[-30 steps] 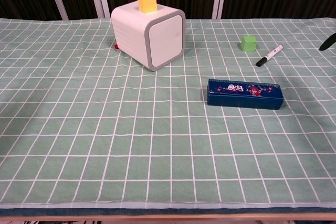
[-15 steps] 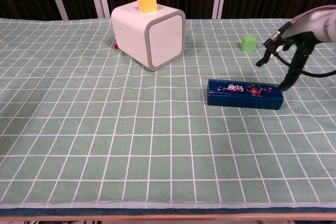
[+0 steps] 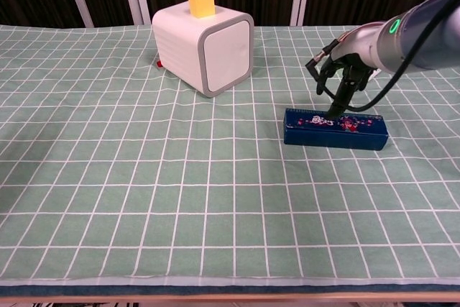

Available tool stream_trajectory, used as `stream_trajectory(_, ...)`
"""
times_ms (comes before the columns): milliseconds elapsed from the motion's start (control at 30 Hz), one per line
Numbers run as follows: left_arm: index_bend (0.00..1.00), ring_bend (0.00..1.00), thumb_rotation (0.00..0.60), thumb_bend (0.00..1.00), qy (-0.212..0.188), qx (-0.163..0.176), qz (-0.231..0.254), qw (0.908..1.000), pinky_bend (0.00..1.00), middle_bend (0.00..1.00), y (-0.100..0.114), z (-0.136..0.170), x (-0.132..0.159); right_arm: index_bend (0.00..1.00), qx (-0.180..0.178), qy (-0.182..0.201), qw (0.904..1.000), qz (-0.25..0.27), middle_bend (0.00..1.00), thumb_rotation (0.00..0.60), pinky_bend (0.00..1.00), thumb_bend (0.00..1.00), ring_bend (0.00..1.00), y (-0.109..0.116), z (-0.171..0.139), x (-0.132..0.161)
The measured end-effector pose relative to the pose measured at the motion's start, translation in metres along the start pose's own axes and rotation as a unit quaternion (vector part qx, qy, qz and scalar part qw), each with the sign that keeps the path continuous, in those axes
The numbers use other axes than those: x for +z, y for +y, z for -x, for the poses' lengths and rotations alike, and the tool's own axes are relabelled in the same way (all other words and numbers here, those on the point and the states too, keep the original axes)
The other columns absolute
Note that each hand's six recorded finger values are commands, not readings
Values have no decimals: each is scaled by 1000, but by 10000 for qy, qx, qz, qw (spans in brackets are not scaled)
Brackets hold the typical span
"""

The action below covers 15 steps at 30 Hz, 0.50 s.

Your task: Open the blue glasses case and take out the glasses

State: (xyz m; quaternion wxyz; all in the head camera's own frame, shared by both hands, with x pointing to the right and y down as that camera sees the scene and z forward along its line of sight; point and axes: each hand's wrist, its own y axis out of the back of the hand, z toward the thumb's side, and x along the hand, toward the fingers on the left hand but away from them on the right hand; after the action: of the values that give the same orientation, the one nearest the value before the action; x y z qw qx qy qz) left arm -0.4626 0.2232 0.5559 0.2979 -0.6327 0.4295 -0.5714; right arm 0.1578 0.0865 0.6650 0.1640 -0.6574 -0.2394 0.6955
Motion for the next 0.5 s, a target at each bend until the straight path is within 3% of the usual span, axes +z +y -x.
stream_trajectory(500, 92, 0, 600, 343, 5, -94, 87, 9999, 0, 0, -2, -3, 0, 226, 78, -283, 9995, -66, 170, 600, 184, 363, 7, -10, 9, 17)
